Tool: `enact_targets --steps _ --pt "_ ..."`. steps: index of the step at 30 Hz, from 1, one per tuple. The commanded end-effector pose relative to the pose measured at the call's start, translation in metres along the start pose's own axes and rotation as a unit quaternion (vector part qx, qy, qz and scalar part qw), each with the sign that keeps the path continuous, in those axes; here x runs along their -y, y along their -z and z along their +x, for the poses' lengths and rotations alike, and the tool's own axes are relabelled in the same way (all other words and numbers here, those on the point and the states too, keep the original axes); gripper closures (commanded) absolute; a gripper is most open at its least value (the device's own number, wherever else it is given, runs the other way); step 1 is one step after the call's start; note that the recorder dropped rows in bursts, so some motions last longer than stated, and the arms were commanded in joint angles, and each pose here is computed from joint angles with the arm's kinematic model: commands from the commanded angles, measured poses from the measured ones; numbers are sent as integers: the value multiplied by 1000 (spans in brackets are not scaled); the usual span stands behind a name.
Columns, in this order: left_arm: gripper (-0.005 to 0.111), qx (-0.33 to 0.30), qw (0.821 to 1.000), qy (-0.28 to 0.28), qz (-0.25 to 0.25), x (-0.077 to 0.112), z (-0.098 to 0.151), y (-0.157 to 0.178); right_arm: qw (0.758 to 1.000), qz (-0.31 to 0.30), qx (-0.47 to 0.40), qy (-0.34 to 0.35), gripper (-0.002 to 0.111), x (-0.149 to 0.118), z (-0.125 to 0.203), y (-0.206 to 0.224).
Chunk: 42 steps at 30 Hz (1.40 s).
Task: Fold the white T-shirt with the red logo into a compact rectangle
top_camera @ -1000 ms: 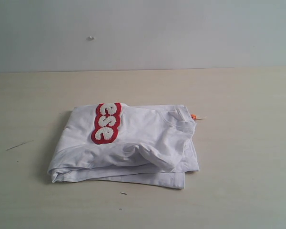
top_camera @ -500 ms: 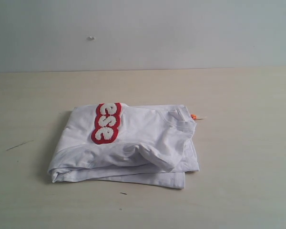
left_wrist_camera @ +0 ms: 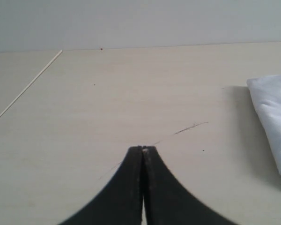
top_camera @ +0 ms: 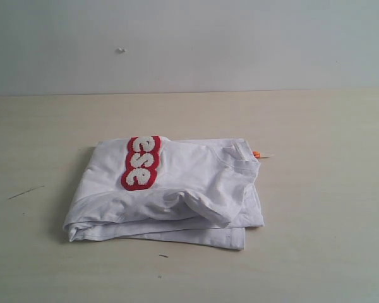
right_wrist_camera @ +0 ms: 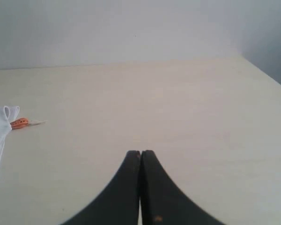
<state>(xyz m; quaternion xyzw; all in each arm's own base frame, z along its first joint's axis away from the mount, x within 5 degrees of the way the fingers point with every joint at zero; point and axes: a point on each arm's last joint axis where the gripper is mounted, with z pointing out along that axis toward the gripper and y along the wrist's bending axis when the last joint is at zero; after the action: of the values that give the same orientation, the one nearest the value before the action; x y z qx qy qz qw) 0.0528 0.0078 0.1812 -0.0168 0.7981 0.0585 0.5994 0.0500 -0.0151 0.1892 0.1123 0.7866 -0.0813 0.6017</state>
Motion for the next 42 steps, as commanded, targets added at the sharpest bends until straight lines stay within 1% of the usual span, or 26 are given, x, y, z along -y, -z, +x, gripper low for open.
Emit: enact_targets --steps 1,9,14,42 --pt "107 4 1000 9 0 0 0 0 1000 4 7 7 108 0 0 0" --pt "107 4 1000 9 0 0 0 0 1000 3 7 17 108 0 0 0" --pt "107 4 1000 9 0 0 0 0 999 3 0 52 108 0 1 0" --pt "107 4 1000 9 0 0 0 0 999 1 1 47 108 0 1 0"
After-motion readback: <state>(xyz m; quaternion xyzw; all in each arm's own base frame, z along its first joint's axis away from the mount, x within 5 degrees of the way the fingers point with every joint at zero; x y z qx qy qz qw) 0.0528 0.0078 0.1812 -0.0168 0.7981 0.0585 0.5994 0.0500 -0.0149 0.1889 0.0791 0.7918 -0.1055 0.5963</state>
